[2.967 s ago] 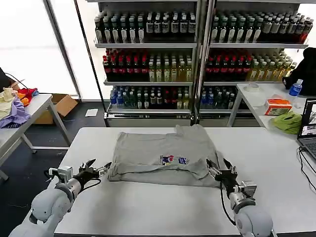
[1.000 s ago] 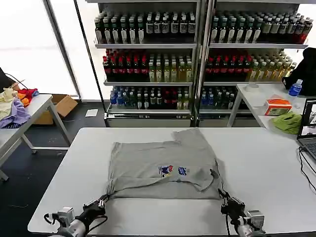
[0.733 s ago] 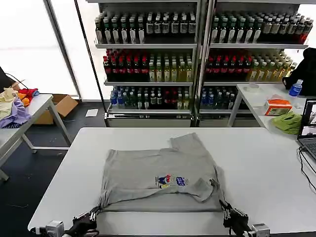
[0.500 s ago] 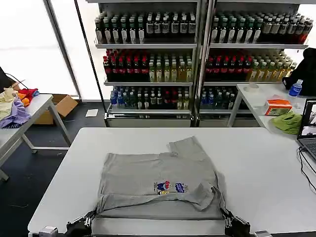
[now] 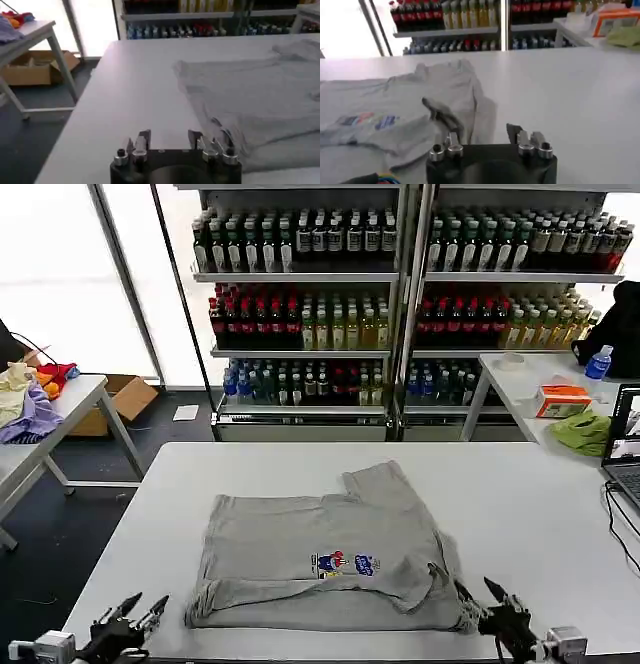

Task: Fold and organize the clothes.

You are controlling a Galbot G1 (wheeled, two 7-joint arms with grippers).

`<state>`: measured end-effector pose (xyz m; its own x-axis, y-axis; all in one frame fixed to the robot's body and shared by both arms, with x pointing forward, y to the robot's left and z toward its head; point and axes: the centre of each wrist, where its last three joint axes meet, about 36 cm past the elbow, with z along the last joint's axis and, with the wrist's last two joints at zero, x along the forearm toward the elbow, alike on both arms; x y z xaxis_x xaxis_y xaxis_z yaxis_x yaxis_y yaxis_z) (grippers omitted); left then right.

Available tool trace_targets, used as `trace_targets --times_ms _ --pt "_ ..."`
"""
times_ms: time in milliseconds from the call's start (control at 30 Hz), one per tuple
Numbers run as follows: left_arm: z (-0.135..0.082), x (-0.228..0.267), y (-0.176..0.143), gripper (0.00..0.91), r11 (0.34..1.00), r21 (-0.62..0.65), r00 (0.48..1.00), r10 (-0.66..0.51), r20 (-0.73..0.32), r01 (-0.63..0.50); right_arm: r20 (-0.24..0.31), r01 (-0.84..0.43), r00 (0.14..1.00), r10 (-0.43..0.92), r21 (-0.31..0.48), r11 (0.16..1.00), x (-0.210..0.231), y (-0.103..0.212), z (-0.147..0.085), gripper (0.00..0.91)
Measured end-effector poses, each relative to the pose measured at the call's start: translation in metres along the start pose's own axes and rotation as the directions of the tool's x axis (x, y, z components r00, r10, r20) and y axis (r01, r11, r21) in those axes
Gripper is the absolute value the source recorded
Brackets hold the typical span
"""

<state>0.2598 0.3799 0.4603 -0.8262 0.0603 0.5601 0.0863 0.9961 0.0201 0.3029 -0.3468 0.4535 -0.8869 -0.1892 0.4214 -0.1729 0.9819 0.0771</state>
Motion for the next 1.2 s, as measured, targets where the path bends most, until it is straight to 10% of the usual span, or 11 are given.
trace_targets --times_ms 567,1200 --pt "-0.068 -0.108 0.046 0.907 0.981 -0.030 0.980 0.191 0.061 -0.189 0.001 0.205 0.979 -0.205 0.052 0.977 -0.180 -0.041 -0.076 0.907" --pt "-0.099 -0.216 0.040 0.907 0.964 -0.005 0.964 0.265 0.005 -0.265 -0.104 0.227 0.970 -0.219 0.070 0.971 -0.306 -0.012 -0.094 0.907"
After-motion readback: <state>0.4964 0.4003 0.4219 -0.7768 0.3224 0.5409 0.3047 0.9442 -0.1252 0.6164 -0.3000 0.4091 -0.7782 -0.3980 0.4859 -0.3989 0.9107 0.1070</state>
